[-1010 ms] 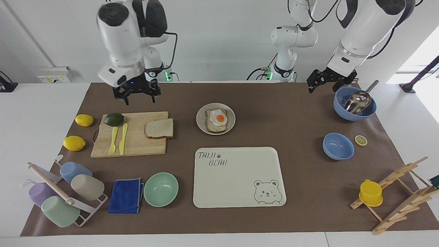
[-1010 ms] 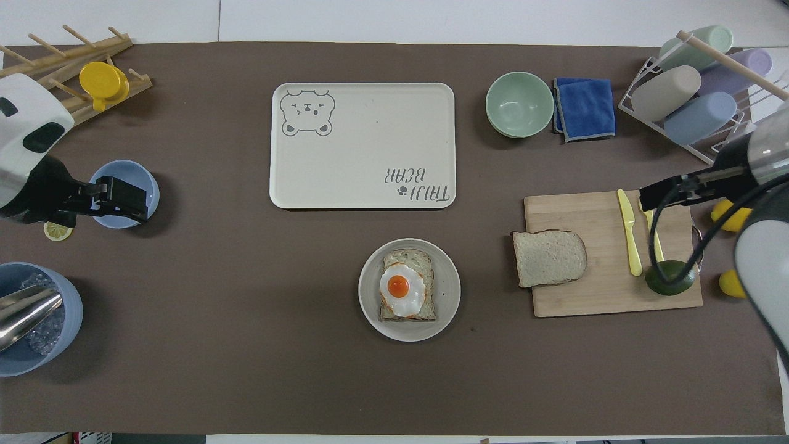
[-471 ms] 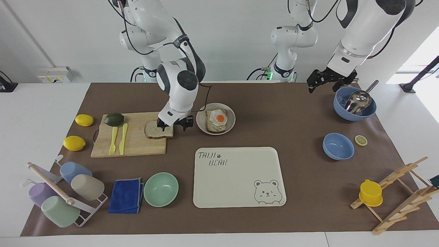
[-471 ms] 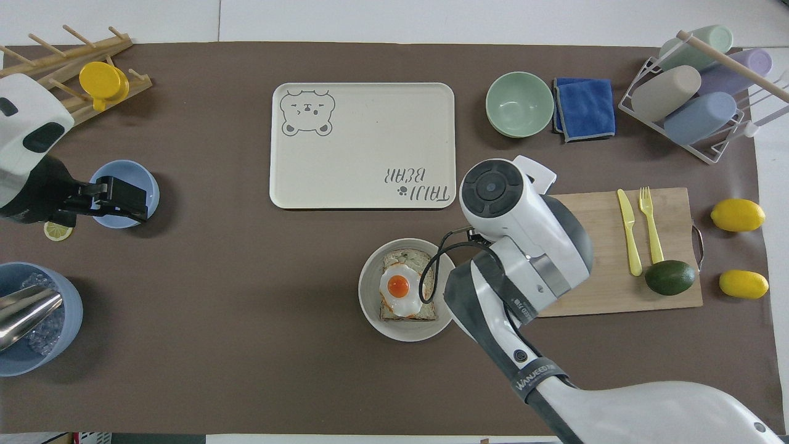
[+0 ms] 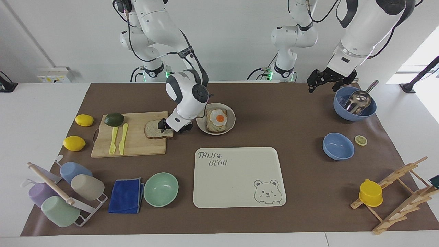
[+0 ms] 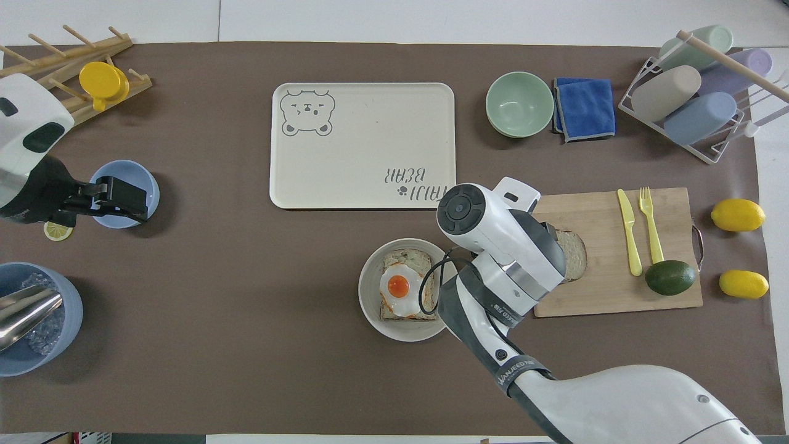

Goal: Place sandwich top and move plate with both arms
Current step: 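Lift the bread slice with the right gripper over the egg plate, then lower the bread onto the egg toast and open the right gripper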

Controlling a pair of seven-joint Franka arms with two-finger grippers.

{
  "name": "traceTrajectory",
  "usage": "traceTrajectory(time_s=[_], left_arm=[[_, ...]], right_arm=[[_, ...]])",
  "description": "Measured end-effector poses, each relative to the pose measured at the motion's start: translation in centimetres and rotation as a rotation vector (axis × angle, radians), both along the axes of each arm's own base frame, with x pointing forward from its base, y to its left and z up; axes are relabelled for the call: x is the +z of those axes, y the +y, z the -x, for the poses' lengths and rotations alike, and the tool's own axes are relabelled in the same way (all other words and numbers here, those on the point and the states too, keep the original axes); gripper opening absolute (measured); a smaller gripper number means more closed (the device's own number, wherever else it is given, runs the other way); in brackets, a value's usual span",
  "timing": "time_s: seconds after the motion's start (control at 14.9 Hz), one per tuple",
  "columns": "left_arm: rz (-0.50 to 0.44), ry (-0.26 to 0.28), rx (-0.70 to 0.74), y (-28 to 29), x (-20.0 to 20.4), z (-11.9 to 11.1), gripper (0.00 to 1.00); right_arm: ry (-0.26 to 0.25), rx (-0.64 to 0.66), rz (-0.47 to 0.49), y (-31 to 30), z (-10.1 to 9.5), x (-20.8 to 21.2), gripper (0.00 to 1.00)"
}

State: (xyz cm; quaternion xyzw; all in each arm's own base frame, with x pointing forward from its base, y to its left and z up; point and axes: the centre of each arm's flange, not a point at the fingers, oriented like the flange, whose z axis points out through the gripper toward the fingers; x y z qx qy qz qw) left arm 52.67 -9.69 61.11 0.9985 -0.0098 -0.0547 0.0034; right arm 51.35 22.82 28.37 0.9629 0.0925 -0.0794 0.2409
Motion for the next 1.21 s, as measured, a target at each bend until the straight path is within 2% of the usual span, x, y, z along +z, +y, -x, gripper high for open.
traceTrajectory(time_s=[0.27,0.47,0.61,0.74,0.94,1.01,1.08,1.21], left_arm=[[0.0,0.0,0.0,0.0,0.0,0.0,1.0],[0.0,0.0,0.0,0.0,0.0,0.0,1.0],[0.0,0.0,0.0,0.0,0.0,0.0,1.0],[0.0,0.0,0.0,0.0,0.0,0.0,1.0],[0.0,0.0,0.0,0.0,0.0,0.0,1.0],[0.0,0.0,0.0,0.0,0.0,0.0,1.0],[0.0,0.0,0.0,0.0,0.0,0.0,1.0],[0.0,0.0,0.0,0.0,0.0,0.0,1.0]], right_arm=[[0.018,0.049,0.055,-0.4,0.4,-0.4,1.0],[0.051,0.077,0.071,-0.3,0.9,-0.6,0.97],[0.064,0.09,0.077,-0.1,1.2,-0.6,0.78],[0.066,0.096,0.077,0.0,1.3,-0.6,0.53],[0.061,0.096,0.076,0.2,1.3,0.0,0.28],[0.059,0.096,0.077,0.3,1.2,0.4,0.16],[0.059,0.095,0.081,0.5,1.1,0.9,0.12],[0.052,0.112,0.081,2.1,0.7,2.9,0.12]])
